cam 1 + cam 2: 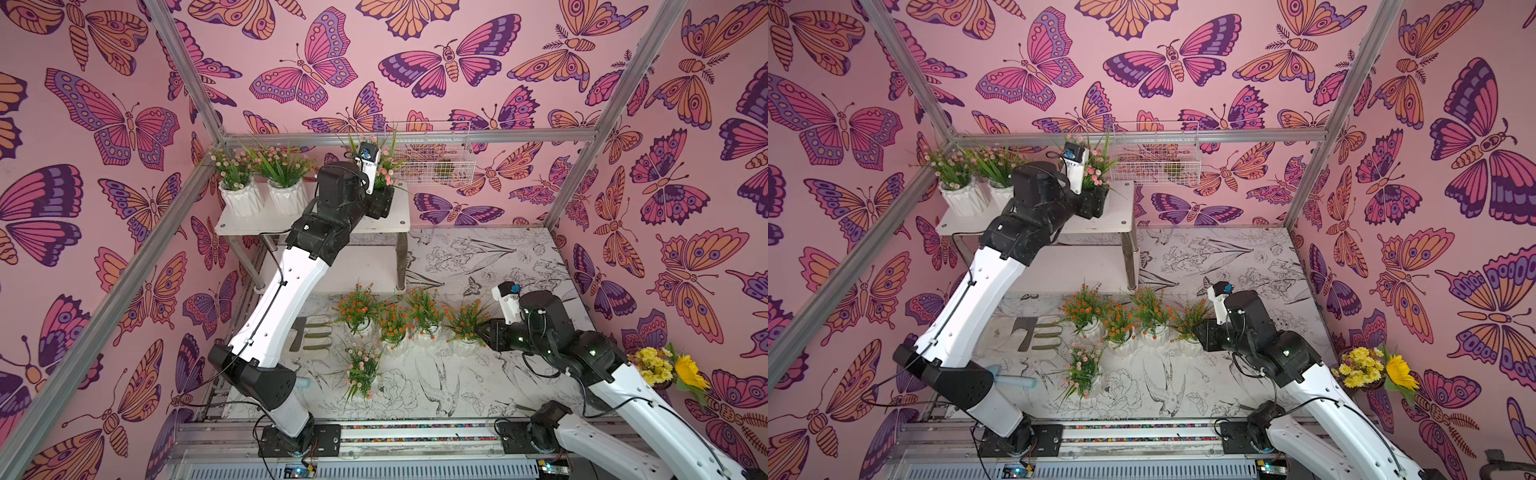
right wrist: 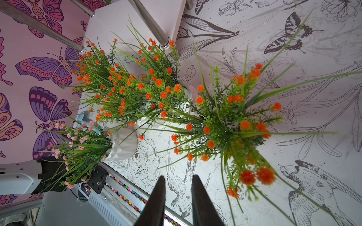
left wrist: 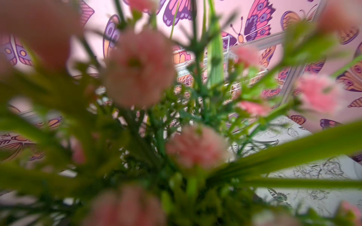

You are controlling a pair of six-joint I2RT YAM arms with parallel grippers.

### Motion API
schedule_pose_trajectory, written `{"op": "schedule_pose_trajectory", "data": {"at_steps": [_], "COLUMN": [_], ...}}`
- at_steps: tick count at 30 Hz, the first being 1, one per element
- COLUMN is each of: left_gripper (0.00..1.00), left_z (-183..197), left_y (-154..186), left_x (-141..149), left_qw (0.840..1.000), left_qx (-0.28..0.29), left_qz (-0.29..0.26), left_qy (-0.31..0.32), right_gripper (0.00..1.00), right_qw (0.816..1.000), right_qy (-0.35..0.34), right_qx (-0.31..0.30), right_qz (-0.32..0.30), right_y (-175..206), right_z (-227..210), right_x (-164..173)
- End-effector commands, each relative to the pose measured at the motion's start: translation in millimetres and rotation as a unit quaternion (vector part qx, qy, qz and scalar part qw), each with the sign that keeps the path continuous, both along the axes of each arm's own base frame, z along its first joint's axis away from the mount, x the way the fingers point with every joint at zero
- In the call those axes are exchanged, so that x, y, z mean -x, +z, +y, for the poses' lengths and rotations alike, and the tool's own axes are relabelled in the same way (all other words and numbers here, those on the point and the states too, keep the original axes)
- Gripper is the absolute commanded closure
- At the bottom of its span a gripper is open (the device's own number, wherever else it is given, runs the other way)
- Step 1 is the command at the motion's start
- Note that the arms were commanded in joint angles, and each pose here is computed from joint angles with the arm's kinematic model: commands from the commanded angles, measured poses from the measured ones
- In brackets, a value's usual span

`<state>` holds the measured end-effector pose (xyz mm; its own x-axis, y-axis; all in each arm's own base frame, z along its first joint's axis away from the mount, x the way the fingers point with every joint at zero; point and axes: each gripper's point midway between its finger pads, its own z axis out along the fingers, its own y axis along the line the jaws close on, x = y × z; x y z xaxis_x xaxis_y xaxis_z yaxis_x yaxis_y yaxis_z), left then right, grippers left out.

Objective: Place the baby's breath potted plants on the rack by color
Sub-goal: Place the baby's breath potted plant on the rack.

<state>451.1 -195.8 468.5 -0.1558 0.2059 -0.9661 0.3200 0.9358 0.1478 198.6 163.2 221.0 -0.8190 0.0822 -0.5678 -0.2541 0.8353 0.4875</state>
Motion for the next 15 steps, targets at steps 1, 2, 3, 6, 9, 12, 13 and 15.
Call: {"op": "schedule_pose_trajectory", "data": {"at_steps": [1,2,3,6,9,12,13,15], "left_gripper": [0.3,0.29,0.29,0.29,0.29,0.29,0.29,0.29], "left_z": [25,28,33,46,58,70,73,79], "left_y": [41,41,41,41,37,32,30,27], "left_x": [-6,-10,-14,-24,-34,-42,-44,-47], "left_qw": [0.997,0.997,0.997,0.996,0.996,0.995,0.994,0.994], "left_qx": [0.016,0.016,0.018,0.03,0.041,0.048,0.05,0.052], "left_qz": [-0.056,-0.056,-0.053,-0.044,-0.033,-0.027,-0.023,-0.019], "left_qy": [0.043,0.048,0.055,0.066,0.077,0.089,0.091,0.096], "right_gripper": [0.74,0.74,0.74,0.74,0.74,0.74,0.74,0.74], "right_qw": [1.0,1.0,1.0,1.0,1.0,1.0,1.0,1.0], "right_qy": [-0.001,0.0,-0.001,-0.001,-0.003,-0.003,-0.002,-0.003], "right_qx": [-0.006,-0.008,-0.009,-0.009,-0.011,-0.01,-0.009,-0.009], "right_qz": [0.001,0.001,0.001,0.002,0.0,0.002,0.003,0.003], "right_y": [0,0,1,0,1,0,-1,-1], "right_z": [-1,0,0,-1,-1,-2,-2,-2], "right_x": [2,2,2,3,4,4,4,5]}}
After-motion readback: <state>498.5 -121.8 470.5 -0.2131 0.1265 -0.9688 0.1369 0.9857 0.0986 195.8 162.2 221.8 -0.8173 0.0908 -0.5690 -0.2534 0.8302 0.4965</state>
